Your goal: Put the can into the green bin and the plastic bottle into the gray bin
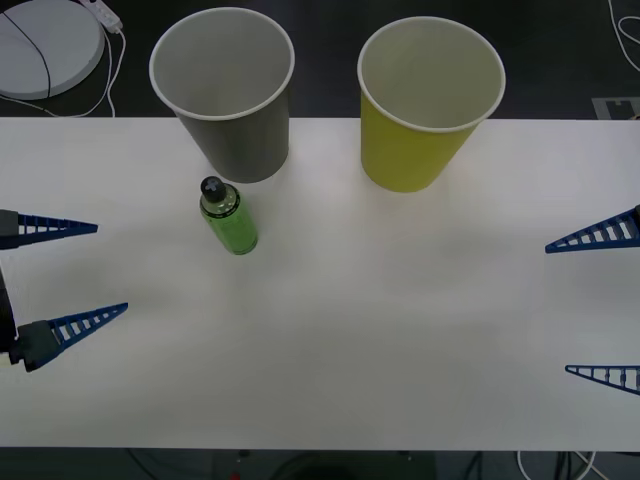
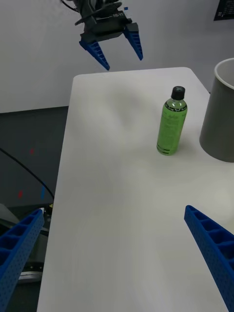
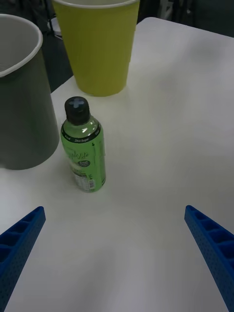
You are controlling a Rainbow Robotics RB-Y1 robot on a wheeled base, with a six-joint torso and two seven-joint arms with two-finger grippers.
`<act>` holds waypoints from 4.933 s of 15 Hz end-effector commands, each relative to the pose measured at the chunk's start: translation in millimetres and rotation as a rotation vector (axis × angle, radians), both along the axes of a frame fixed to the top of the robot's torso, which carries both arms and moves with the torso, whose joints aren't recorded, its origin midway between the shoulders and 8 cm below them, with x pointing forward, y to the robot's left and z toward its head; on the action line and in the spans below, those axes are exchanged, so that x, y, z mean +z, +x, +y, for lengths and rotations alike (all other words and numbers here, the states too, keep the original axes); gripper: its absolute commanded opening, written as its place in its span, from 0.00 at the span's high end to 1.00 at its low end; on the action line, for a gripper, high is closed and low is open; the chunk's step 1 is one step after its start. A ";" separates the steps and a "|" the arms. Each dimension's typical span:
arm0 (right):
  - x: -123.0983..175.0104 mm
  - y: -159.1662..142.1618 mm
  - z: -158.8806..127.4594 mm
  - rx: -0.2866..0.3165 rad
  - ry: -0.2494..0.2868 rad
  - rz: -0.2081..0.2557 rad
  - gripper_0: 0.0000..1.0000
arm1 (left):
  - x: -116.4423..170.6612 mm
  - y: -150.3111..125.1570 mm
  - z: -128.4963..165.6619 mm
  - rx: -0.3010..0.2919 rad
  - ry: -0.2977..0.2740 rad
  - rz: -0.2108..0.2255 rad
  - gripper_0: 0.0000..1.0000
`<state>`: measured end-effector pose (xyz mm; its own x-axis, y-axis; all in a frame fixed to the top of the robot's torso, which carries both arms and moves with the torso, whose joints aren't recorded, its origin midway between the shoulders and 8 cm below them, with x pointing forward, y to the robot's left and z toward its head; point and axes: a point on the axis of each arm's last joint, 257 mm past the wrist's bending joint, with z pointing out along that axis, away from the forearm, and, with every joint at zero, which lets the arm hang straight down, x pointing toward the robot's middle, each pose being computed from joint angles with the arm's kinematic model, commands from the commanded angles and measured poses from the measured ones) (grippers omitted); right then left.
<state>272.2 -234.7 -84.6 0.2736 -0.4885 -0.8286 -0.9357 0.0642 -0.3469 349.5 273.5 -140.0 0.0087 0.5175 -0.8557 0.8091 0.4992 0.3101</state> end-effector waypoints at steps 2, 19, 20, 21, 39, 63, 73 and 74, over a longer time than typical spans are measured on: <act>0.0 0.0 0.0 0.000 0.000 0.000 0.00 | -16.9 15.4 3.8 0.102 -0.026 -0.018 0.00; 0.0 0.0 0.0 0.000 0.000 0.000 0.00 | -56.0 60.7 -22.2 0.227 -0.062 -0.104 0.00; 0.0 0.0 0.0 0.000 0.000 0.000 0.00 | -57.1 62.7 -22.9 0.226 -0.063 -0.104 0.00; 0.0 0.0 0.0 0.000 0.000 0.000 0.00 | -57.8 63.9 -24.4 0.226 -0.066 -0.104 0.00; 0.0 0.0 0.0 0.000 0.000 0.000 0.00 | -73.2 104.1 -54.8 0.247 -0.107 -0.156 0.00; 0.0 0.0 0.0 0.000 0.000 0.000 0.00 | -76.0 155.1 -106.0 0.255 -0.190 -0.179 0.00; 0.0 0.0 0.0 0.000 0.000 0.000 0.00 | -76.1 155.1 -106.5 0.252 -0.181 -0.185 1.00; 0.0 0.0 0.0 0.000 0.000 0.000 0.00 | -76.1 155.1 -107.0 0.252 -0.183 -0.185 1.00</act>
<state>272.2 -234.7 -84.6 0.2736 -0.4885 -0.8286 -0.9357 0.0642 -0.3468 504.7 166.9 -216.0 0.0633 0.3627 -0.9298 0.5916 0.7367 0.3276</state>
